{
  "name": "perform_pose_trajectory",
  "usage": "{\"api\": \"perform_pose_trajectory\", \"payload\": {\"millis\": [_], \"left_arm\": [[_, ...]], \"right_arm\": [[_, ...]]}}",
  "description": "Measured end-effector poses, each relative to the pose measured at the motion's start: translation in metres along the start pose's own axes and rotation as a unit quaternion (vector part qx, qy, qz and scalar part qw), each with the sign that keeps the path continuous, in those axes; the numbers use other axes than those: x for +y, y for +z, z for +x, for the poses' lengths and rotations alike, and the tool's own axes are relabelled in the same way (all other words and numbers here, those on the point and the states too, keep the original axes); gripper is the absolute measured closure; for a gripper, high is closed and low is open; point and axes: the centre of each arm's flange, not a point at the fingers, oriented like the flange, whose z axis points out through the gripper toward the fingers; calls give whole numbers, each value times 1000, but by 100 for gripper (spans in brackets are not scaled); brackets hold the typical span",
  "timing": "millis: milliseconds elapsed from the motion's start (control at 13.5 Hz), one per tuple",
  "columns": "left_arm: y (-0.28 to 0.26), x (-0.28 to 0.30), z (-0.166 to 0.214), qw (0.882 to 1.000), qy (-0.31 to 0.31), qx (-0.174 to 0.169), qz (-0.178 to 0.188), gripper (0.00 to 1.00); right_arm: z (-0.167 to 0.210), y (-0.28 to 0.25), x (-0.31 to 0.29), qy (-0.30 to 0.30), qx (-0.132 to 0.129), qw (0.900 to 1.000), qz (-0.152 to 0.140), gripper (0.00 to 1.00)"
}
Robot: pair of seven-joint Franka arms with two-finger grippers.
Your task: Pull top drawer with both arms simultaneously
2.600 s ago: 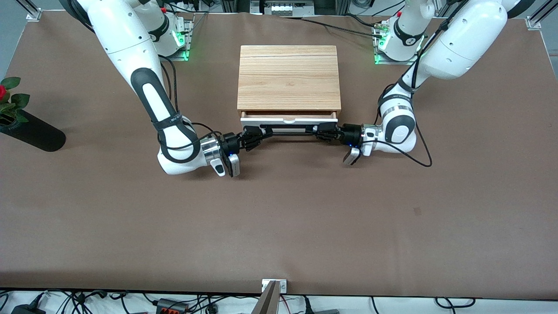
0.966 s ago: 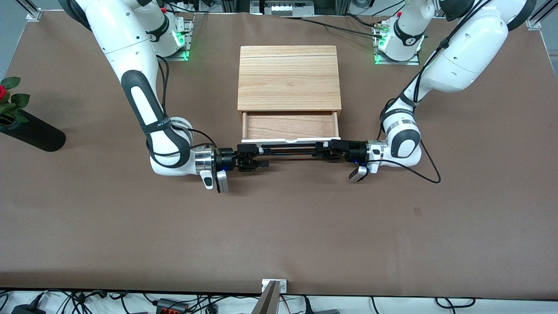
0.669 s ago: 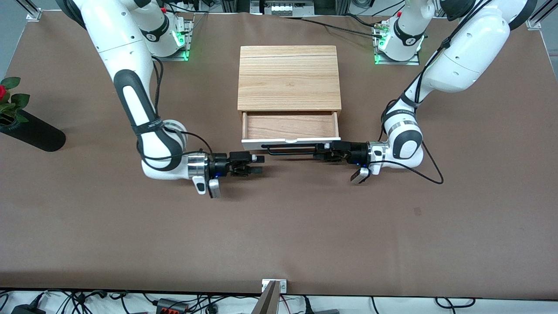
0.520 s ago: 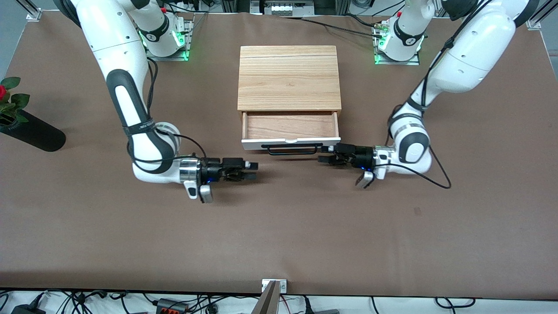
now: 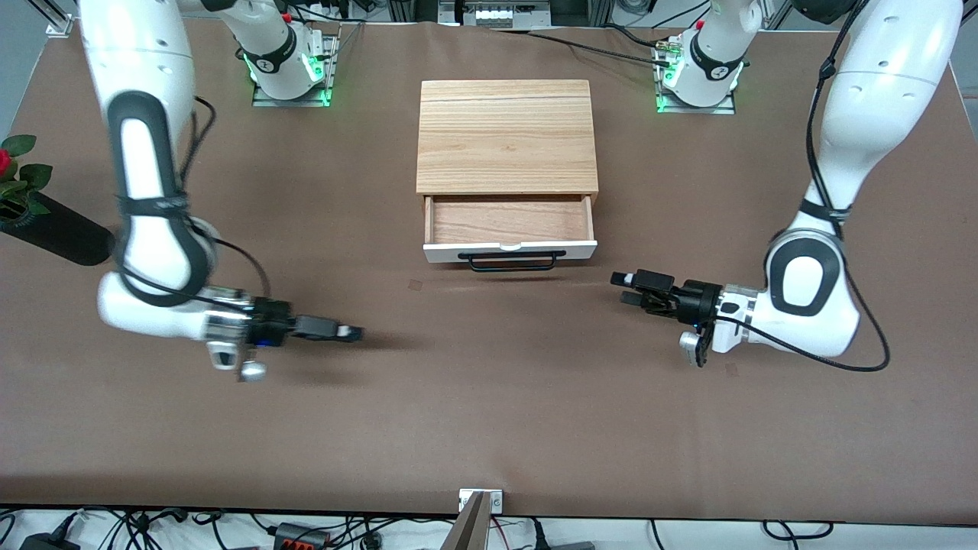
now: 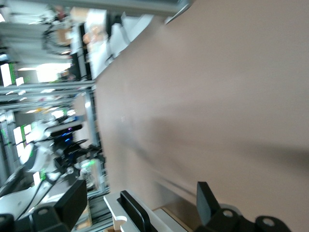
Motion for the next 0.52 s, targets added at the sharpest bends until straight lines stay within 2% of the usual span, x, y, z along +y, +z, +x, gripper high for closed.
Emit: {"api": "perform_pose_trajectory", "payload": {"millis": [149,223,371,520], "left_arm": [[-17,10,-5,996,-17,-42,81,0],[-26,14,-10,990,-25,-62,126,0],[-40,15,-24,969,-47,-106,217,0],[-54,7,-34,940,-63,-138,305,0]], "right_arm": [[1,-70,-7,22,8,999,-42,0],[-1,-103,-4,29,6,998,-61,0],[-5,-166,-5,30,10,996,-83,0],[-10,-221,-13,44,29,994,-98,0]]}}
